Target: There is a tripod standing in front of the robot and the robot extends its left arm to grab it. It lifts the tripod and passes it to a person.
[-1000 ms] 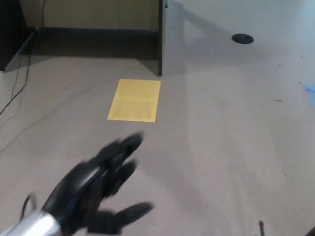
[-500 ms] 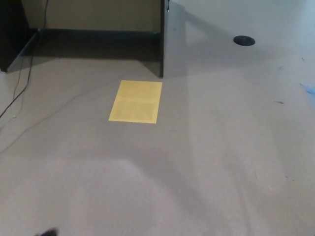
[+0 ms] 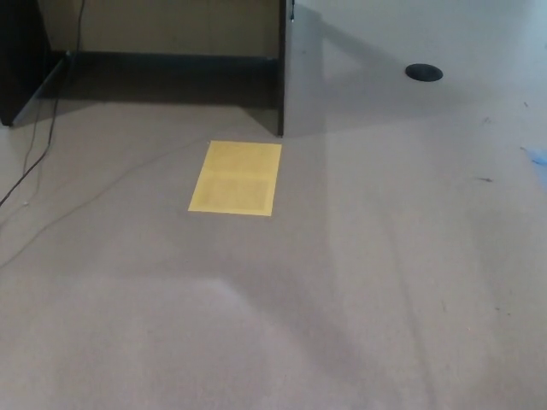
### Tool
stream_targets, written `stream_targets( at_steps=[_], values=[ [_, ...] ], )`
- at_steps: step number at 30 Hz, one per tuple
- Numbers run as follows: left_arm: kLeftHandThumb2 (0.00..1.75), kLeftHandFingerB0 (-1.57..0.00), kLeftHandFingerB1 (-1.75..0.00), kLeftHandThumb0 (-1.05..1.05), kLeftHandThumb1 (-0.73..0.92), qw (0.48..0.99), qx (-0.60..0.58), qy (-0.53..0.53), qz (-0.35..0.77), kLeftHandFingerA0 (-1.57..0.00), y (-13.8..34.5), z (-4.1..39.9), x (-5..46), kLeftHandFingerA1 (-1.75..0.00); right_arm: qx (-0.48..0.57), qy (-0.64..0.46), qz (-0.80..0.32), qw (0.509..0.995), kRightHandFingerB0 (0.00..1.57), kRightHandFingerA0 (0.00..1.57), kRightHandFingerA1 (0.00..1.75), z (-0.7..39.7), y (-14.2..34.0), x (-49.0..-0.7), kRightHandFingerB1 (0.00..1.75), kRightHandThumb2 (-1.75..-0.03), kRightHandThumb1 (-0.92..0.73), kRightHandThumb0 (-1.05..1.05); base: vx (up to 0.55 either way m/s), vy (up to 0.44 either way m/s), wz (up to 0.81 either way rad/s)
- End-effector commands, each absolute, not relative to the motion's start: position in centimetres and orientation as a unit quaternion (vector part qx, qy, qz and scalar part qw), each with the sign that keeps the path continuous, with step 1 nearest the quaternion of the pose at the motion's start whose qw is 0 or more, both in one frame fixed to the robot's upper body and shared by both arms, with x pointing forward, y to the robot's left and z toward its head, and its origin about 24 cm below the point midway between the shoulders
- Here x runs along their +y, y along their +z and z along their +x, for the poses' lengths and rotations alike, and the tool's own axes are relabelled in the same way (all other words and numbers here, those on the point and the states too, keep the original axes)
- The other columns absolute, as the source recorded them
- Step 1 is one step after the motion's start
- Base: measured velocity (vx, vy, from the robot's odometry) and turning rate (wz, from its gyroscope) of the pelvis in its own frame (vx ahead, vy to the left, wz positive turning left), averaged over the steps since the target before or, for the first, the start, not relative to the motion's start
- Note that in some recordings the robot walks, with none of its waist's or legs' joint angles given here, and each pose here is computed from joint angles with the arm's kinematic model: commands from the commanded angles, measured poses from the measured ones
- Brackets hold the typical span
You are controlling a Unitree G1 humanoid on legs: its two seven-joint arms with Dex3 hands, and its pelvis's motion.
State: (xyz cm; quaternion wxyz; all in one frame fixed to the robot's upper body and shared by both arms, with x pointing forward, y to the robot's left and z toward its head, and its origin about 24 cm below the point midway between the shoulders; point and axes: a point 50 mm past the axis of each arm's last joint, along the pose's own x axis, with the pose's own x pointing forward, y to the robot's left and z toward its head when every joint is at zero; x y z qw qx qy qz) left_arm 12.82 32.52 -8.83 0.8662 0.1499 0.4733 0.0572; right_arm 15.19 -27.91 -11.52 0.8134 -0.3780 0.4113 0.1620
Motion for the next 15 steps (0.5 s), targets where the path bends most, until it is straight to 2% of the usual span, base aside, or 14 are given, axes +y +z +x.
stream_targets(
  at_steps=[1, 2, 3, 4, 5, 6, 7, 8, 9, 11, 12, 13, 14, 15],
  values=[
    [0.57, -0.22, -0.30, -0.34, 0.57, 0.856, 0.432, 0.080, 0.273, -0.67, -8.5, 12.4, 34.5, -0.57, 0.426, 0.144, -0.382, 0.807, 0.39, 0.58, 0.38, 13.9, -11.8, -28.8, 0.33, -0.61, -0.70, -0.43, 0.00, 0.000, 0.00],
    [0.57, -0.22, -0.30, -0.34, 0.57, 0.855, 0.432, 0.079, 0.276, -0.67, -8.6, 12.2, 34.4, -0.57, 0.428, 0.144, -0.383, 0.806, 0.39, 0.58, 0.38, 13.8, -11.8, -28.8, 0.33, -0.61, -0.70, -0.43, 0.00, 0.000, 0.00],
    [0.58, -0.22, -0.29, -0.33, 0.57, 0.853, 0.438, 0.081, 0.272, -0.73, -8.9, 11.7, 34.5, -0.82, 0.432, 0.145, -0.381, 0.804, 0.38, 0.58, 0.39, 13.2, -12.0, -28.9, 0.33, -0.61, -0.70, -0.42, 0.00, 0.000, 0.00],
    [0.58, -0.21, -0.29, -0.33, 0.57, 0.851, 0.442, 0.080, 0.273, -0.77, -9.0, 11.4, 34.5, -0.78, 0.435, 0.145, -0.375, 0.806, 0.39, 0.58, 0.38, 12.9, -12.1, -28.9, 0.33, -0.60, -0.70, -0.41, 0.00, 0.000, 0.00],
    [0.58, -0.22, -0.29, -0.33, 0.57, 0.848, 0.445, 0.080, 0.277, -0.75, -9.1, 11.0, 34.5, -0.85, 0.438, 0.144, -0.371, 0.806, 0.31, 0.52, 0.53, 12.5, -12.2, -28.8, 0.44, -0.84, -0.58, -0.48, 0.00, 0.000, 0.00],
    [0.58, -0.22, -0.29, -0.33, 0.57, 0.847, 0.445, 0.080, 0.278, -0.75, -9.1, 10.9, 34.5, -0.85, 0.439, 0.143, -0.371, 0.806, 0.31, 0.52, 0.53, 12.4, -12.2, -28.8, 0.44, -0.84, -0.58, -0.48, 0.00, 0.000, 0.00],
    [0.58, -0.22, -0.29, -0.32, 0.58, 0.847, 0.444, 0.080, 0.280, -0.75, -9.1, 10.9, 34.5, -0.88, 0.440, 0.141, -0.370, 0.806, 0.38, 0.61, 0.39, 12.4, -12.3, -28.8, 0.32, -0.61, -0.70, -0.41, 0.00, 0.000, 0.00],
    [0.58, -0.21, -0.29, -0.32, 0.58, 0.848, 0.443, 0.079, 0.280, -0.75, -9.1, 10.8, 34.6, -0.88, 0.440, 0.141, -0.369, 0.806, 0.30, 0.51, 0.52, 12.3, -12.3, -28.8, 0.44, -0.84, -0.58, -0.48, 0.00, 0.000, 0.00],
    [0.66, -0.20, -0.35, -0.37, 0.52, 0.852, 0.440, 0.084, 0.272, -0.76, -9.0, 10.9, 34.7, -0.95, 0.438, 0.141, -0.369, 0.807, 0.30, 0.51, 0.51, 12.4, -12.3, -28.7, 0.43, -0.82, -0.59, -0.50, 0.00, 0.000, 0.00],
    [0.58, -0.22, -0.30, -0.31, 0.56, 0.853, 0.436, 0.086, 0.274, -0.70, -9.0, 11.0, 34.7, -0.94, 0.436, 0.141, -0.370, 0.808, 0.30, 0.51, 0.52, 12.4, -12.3, -28.7, 0.44, -0.83, -0.58, -0.49, 0.00, 0.000, 0.00],
    [0.58, -0.22, -0.30, -0.32, 0.56, 0.852, 0.435, 0.086, 0.278, -0.71, -9.1, 11.0, 34.7, -0.90, 0.435, 0.135, -0.369, 0.810, 0.35, 0.57, 0.38, 12.4, -12.3, -28.7, 0.31, -0.60, -0.70, -0.42, 0.00, 0.000, 0.00],
    [0.58, -0.22, -0.30, -0.33, 0.56, 0.851, 0.434, 0.081, 0.286, -0.72, -9.1, 11.1, 34.6, -0.89, 0.435, 0.134, -0.372, 0.809, 0.30, 0.50, 0.51, 12.4, -12.3, -28.7, 0.44, -0.83, -0.57, -0.50, 0.00, 0.000, 0.00],
    [0.66, -0.20, -0.35, -0.38, 0.50, 0.852, 0.434, 0.084, 0.281, -0.77, -9.1, 11.1, 34.7, -0.97, 0.437, 0.135, -0.372, 0.808, 0.34, 0.58, 0.39, 12.4, -12.3, -28.8, 0.32, -0.61, -0.69, -0.42, 0.00, 0.000, 0.00],
    [0.66, -0.20, -0.35, -0.38, 0.50, 0.852, 0.434, 0.084, 0.281, -0.77, -9.1, 11.1, 34.7, -0.97, 0.437, 0.135, -0.372, 0.808, 0.34, 0.58, 0.39, 12.4, -12.3, -28.8, 0.32, -0.61, -0.69, -0.42, 0.00, 0.000, 0.00]
  ],
)
